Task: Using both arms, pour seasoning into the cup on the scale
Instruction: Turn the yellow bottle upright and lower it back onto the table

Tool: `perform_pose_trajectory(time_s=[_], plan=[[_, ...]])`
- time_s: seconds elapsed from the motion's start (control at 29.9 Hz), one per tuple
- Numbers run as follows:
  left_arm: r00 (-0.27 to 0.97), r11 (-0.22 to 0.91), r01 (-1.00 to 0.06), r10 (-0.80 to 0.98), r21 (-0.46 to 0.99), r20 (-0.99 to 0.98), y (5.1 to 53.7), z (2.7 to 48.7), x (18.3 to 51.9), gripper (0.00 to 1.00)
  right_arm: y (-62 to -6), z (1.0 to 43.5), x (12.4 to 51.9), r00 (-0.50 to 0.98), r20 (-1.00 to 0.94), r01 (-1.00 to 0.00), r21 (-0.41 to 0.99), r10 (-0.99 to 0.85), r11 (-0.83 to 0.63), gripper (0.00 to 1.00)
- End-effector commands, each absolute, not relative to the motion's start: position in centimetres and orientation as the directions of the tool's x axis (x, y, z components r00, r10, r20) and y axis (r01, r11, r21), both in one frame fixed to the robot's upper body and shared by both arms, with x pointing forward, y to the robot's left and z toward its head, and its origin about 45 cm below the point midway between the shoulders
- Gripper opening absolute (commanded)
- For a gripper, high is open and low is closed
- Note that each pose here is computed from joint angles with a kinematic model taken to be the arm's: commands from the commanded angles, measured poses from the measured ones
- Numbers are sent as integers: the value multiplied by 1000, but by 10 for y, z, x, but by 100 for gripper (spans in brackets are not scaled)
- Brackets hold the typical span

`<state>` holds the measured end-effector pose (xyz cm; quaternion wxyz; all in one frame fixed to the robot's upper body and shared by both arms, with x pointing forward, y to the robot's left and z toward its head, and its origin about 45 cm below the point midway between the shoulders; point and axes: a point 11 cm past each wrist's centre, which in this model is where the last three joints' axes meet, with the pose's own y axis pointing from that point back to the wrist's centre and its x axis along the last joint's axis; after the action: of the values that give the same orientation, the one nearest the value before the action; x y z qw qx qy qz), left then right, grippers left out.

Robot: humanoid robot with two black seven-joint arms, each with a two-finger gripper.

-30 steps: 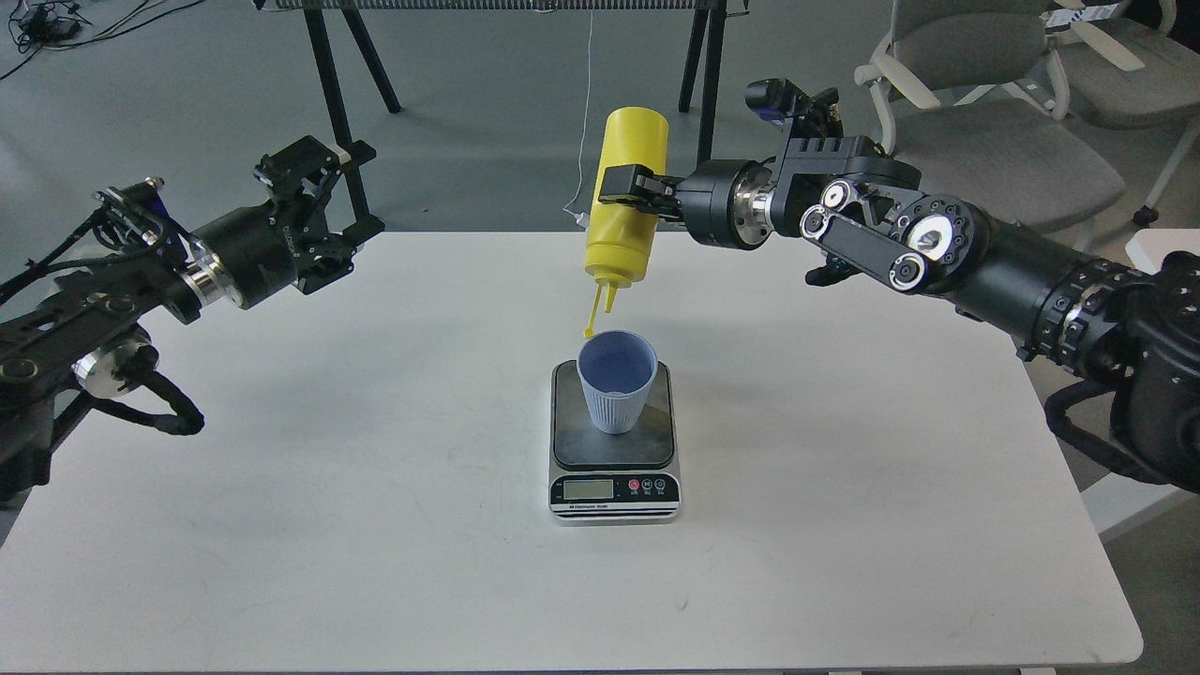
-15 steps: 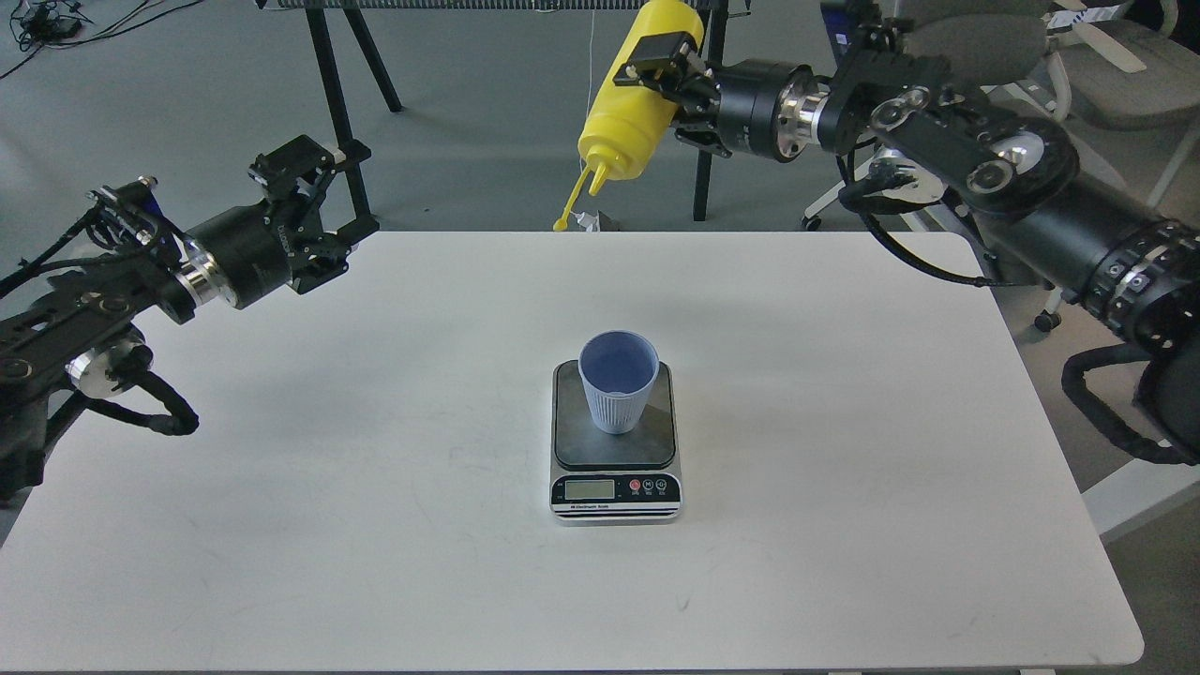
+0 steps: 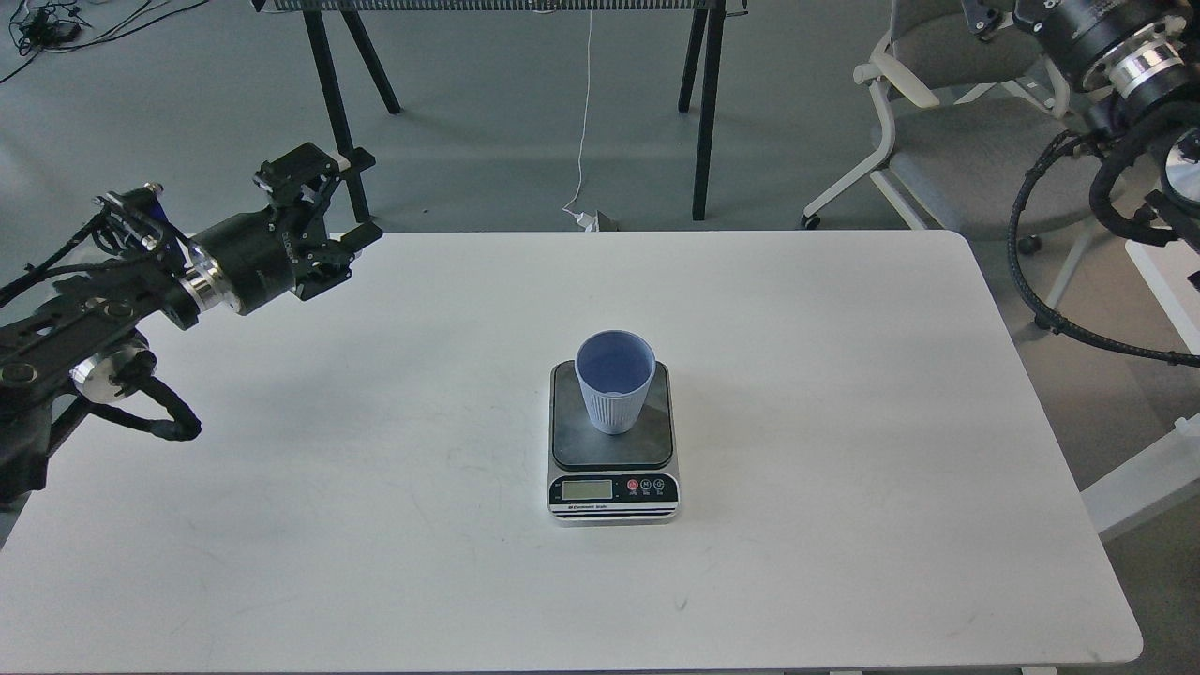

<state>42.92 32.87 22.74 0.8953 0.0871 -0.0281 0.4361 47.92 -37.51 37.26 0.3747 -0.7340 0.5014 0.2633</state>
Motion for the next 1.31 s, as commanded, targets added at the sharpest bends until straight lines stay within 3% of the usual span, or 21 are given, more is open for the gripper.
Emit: perform_pose_trajectory(time_s=[0.0, 0.1, 0.27, 0.4, 0.87, 1.27], plan=[[619, 605, -785, 775, 133, 126, 328, 227, 429, 99, -412, 334, 448, 291, -902, -956, -290, -320, -52, 2], [620, 606, -784, 774, 136, 126, 328, 226, 428, 99, -426, 291, 414, 238, -948, -969, -247, -211, 18, 2], [620, 604, -784, 775, 142, 122, 329, 222, 426, 99, -395, 189, 363, 72, -997, -997, -73, -39, 29, 2], [620, 603, -784, 776, 149, 115, 330, 218, 424, 99, -371, 151, 344, 2, -1000, -1000, -2, 10, 1, 2], [618, 603, -784, 778, 147, 111, 329, 217, 424, 99, -360, 83, 323, -155, -988, -987, 155, 2, 36, 2], [622, 606, -782, 776, 145, 107, 327, 216, 424, 99, -335, 71, 324, -173, -985, -985, 173, -7, -4, 2]])
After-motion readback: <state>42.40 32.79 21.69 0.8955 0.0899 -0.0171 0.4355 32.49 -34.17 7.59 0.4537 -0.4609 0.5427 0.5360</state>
